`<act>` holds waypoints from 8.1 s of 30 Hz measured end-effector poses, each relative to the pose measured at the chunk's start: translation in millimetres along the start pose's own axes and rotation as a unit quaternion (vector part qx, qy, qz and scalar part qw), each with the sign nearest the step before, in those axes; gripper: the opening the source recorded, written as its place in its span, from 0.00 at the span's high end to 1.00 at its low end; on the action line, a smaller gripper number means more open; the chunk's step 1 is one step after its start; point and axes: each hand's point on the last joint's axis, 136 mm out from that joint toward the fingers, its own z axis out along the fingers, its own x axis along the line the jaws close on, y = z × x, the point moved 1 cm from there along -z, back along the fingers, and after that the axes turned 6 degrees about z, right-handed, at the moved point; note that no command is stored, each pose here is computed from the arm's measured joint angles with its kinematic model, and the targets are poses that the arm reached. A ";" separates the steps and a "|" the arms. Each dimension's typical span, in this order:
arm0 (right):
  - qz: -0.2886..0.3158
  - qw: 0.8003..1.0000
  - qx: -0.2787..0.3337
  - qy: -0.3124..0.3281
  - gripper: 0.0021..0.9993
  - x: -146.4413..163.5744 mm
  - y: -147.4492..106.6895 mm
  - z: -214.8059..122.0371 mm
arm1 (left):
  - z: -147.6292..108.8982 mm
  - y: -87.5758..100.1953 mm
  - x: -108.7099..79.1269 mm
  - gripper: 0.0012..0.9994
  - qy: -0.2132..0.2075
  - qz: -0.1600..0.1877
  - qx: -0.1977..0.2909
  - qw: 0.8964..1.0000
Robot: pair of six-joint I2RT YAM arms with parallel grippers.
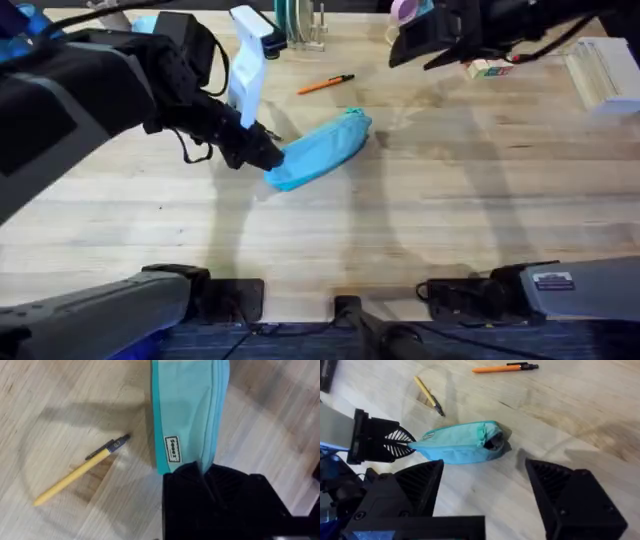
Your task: Unzip the bag, pick up the pens from the table one at a time and place them inside, then zip the bag closed.
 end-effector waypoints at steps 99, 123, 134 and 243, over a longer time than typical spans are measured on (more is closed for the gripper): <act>-0.274 0.954 0.122 0.004 0.97 28.8 -32.4 125.4 | 0.2 -1.1 1.0 0.96 0.003 0.001 0.004 1.000; -0.391 0.916 0.074 0.054 0.97 126.5 -41.7 108.9 | -0.6 -20.7 8.9 0.96 0.030 -0.010 0.053 0.998; -0.431 0.898 0.036 0.080 0.97 162.5 -39.5 110.1 | 0.1 -26.6 9.1 0.96 0.033 -0.013 0.066 0.997; 0.189 0.979 -0.005 -0.077 0.00 18.9 43.1 64.7 | 0.2 -4.4 7.5 0.96 0.019 0.003 0.013 1.000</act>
